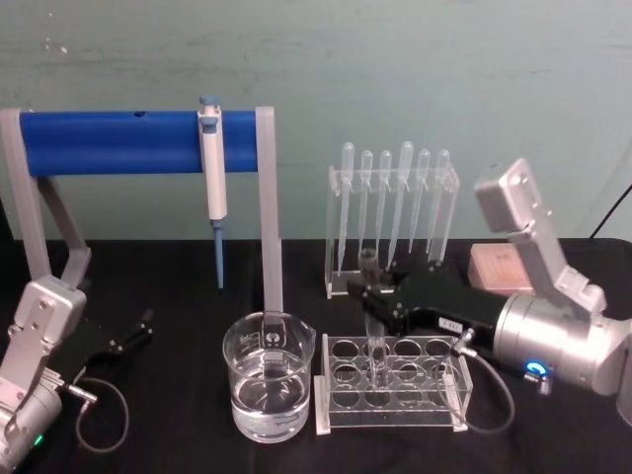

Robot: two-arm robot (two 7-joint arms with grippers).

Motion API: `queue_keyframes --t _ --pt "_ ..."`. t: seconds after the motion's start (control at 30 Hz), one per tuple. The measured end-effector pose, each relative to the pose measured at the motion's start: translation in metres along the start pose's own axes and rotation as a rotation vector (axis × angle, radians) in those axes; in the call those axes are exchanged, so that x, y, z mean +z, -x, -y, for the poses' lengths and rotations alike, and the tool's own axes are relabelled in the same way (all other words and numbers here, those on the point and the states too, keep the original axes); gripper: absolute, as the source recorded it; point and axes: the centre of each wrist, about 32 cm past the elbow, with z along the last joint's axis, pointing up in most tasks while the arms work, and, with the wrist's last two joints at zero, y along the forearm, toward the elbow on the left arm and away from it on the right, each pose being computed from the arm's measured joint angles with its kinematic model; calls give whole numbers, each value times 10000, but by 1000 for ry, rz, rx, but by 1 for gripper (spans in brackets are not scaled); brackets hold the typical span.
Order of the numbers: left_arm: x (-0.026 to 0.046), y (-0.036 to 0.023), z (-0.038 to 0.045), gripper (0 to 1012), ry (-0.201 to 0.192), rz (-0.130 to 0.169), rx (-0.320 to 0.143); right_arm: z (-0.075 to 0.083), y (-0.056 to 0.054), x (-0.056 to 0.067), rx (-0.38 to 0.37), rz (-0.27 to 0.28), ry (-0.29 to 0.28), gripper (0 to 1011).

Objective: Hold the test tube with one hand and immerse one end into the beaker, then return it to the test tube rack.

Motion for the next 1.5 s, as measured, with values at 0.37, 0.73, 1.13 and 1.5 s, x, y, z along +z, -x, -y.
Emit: queue_keyframes --t 0.37,0.73,1.13,1.5 --pt "0 0 0 1000 0 0 0 250 95 263 -61 21 -168 226" --pt "0 0 0 1000 0 0 0 312 125 311 -79 33 -202 226" --pt "0 0 0 1000 0 0 0 310 124 318 -78 33 -201 226" --pt "0 0 0 1000 0 0 0 308 123 320 -77 32 -200 226"
